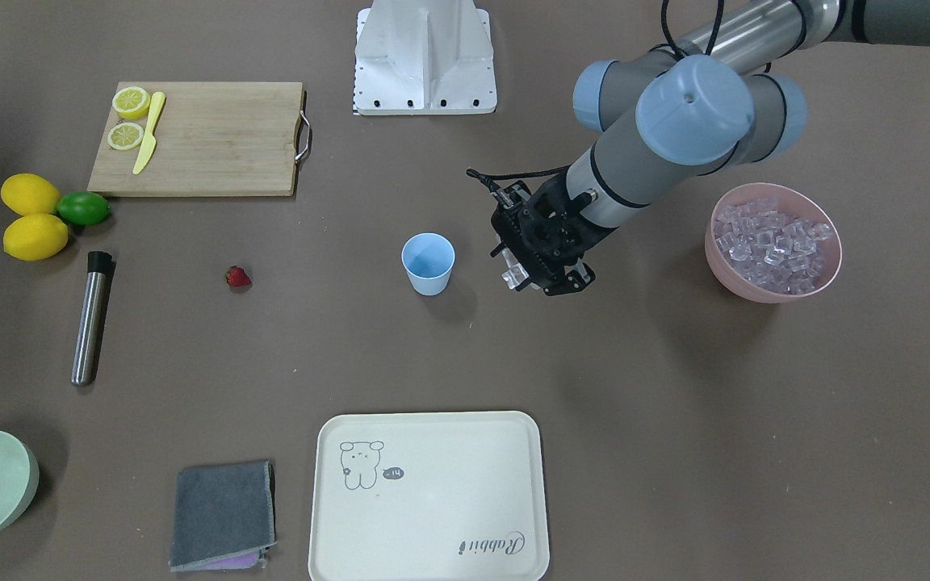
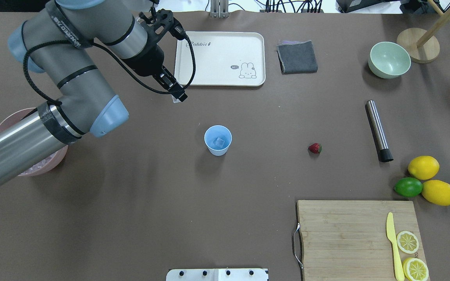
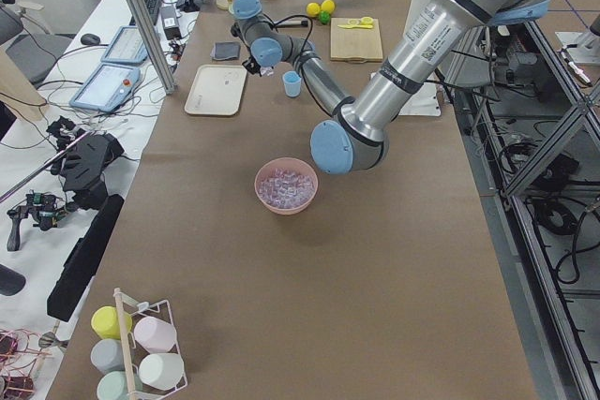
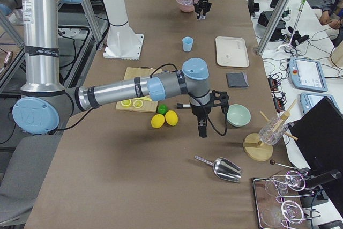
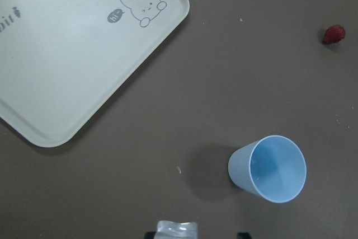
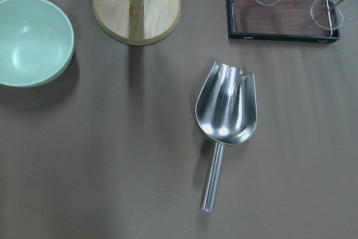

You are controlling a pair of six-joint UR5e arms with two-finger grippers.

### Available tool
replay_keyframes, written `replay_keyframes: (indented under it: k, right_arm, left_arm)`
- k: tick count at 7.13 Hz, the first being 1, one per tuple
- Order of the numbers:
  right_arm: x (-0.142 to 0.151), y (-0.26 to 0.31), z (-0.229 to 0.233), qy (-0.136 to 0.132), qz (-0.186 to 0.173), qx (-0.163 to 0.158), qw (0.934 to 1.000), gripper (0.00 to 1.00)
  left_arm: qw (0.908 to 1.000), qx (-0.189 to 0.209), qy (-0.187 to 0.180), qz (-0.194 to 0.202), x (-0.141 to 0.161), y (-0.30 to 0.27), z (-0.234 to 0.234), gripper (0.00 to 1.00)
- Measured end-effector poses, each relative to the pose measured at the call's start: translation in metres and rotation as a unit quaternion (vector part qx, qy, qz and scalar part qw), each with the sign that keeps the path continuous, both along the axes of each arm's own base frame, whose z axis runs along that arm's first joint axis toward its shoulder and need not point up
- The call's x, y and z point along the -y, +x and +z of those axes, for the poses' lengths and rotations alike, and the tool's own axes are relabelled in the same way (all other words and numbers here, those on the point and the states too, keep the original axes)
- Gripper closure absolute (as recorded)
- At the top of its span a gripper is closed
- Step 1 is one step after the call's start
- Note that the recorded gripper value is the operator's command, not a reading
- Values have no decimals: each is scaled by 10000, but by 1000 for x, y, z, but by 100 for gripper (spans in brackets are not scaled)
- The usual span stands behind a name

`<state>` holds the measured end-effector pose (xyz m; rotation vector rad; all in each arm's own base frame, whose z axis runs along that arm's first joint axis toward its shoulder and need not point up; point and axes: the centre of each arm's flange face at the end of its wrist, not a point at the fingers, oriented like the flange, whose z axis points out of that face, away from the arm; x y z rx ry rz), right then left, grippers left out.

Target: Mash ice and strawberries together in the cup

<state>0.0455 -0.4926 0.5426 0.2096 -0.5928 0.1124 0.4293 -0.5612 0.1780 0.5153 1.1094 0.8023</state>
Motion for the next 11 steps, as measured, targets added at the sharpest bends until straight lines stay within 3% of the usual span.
replay_keyframes:
  k: [6, 9, 10, 11]
  right_arm:
    - [3, 2, -5, 66, 42, -89, 9999, 0]
    - [2, 2, -7, 81, 43, -89, 9999, 0]
    - [2, 2, -8, 93, 43, -89, 9999, 0]
    - [1, 2, -9, 101, 43, -88, 9999, 0]
  left_arm:
    - [9994, -170, 136, -260, -61, 96, -15, 100]
    - [9994, -110, 135, -285, -77, 122, -6, 100]
    - [9995, -102, 131, -271, -79, 125, -3, 27]
    - [9995, -114, 137, -264, -80, 126, -3, 8]
